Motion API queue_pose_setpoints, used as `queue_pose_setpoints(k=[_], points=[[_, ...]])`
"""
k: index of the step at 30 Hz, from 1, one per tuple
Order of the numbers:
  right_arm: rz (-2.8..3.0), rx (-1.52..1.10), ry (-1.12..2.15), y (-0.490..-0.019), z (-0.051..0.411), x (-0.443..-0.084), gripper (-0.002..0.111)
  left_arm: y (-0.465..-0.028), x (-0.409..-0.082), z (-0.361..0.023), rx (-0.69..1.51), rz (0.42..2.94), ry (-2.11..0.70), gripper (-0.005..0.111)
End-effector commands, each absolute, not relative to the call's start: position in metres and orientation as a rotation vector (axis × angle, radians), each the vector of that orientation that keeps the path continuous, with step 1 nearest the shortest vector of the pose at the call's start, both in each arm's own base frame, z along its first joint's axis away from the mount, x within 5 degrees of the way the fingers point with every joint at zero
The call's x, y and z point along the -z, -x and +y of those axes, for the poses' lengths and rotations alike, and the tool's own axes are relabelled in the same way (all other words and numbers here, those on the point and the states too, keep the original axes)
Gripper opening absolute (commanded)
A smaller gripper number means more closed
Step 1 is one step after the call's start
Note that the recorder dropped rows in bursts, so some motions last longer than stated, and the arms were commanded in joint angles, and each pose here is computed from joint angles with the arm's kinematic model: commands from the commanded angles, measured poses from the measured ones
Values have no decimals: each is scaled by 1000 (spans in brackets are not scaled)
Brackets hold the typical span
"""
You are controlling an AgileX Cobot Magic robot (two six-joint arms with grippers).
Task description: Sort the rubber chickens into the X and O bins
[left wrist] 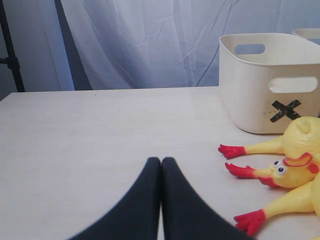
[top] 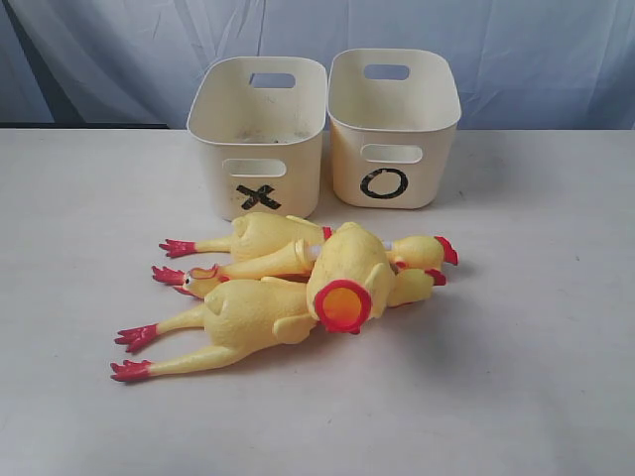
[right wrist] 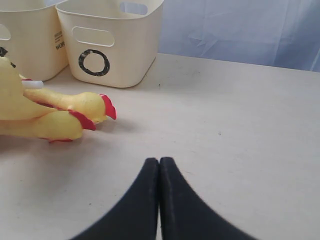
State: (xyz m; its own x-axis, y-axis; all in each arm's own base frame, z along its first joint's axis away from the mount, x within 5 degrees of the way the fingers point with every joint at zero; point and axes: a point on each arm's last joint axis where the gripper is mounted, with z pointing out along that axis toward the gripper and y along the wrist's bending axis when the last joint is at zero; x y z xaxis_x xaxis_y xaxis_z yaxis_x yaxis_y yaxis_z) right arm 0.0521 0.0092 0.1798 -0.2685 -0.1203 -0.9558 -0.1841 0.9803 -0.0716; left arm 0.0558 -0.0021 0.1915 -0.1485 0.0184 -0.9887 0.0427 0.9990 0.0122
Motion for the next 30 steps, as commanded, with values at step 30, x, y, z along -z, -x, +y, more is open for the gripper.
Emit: queue_pose_setpoints(k=[30], points=[[1834,-65,222,-52,9,-180,-1,-56,-197,-2,-1,1656,-57,0]])
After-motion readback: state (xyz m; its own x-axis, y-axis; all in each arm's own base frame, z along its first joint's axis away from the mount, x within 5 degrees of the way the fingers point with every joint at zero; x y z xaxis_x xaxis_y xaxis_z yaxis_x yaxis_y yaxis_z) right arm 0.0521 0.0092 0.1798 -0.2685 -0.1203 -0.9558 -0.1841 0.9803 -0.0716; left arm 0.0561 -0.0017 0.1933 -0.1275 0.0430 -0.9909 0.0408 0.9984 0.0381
